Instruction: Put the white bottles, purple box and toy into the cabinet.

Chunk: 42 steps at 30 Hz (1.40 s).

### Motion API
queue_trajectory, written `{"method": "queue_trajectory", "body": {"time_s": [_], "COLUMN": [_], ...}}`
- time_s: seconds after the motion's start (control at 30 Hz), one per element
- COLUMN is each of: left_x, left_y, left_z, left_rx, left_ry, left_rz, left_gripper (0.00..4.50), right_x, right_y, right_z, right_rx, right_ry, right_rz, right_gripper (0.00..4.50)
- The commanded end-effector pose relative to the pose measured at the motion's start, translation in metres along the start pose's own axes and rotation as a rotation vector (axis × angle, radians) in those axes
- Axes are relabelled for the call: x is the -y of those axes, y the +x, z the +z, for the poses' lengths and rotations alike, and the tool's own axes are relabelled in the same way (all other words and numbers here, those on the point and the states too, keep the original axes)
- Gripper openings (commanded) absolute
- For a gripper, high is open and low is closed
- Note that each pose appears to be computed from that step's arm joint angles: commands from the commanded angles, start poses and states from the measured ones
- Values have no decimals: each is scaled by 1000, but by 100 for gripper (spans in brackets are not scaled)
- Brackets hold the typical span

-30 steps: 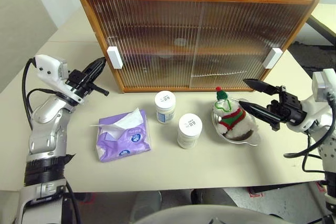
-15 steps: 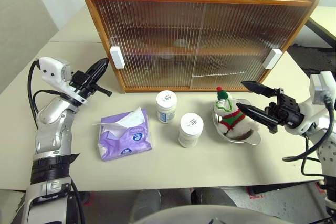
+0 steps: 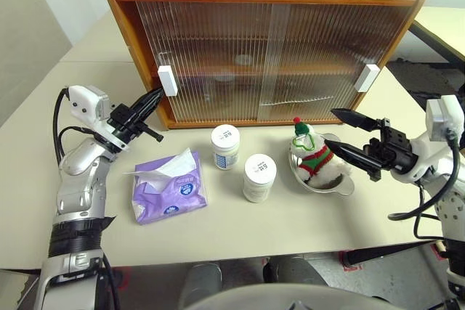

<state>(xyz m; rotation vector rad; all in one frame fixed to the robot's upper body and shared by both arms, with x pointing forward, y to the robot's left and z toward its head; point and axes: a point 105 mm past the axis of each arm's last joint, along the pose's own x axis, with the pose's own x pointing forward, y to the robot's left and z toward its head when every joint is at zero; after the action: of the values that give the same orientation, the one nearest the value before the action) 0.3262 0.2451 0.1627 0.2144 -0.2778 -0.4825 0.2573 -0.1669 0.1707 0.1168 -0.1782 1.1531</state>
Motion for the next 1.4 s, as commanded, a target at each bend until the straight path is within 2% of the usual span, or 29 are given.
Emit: {"method": "queue_trajectory", "body": {"time_s": [0.03,0.43,0.7,0.97,1.4], "left_x": [15,49,58,90,117], "left_y": [13,45,63,84,108], "left_z": [-2,5,11,10,11], "left_rx": [5,36,41,40,60], "left_ry": [-2,-30,-18,-30,-75], "left_rz": [-70,-183,-241,-402,-478], "left_gripper": [3,3,3,3,3], "right_x": [-4,-5,-4,-5,-9], "right_y": [3,6,5,3,2], "right_z": [0,3,1,0,1], "right_rx": [-5,2,7,14,30], "right_ry": [5,-5,-5,-10,-10], "right_rz": [15,7,2,-15,1], "right_gripper": [450,450,450,450,450]}}
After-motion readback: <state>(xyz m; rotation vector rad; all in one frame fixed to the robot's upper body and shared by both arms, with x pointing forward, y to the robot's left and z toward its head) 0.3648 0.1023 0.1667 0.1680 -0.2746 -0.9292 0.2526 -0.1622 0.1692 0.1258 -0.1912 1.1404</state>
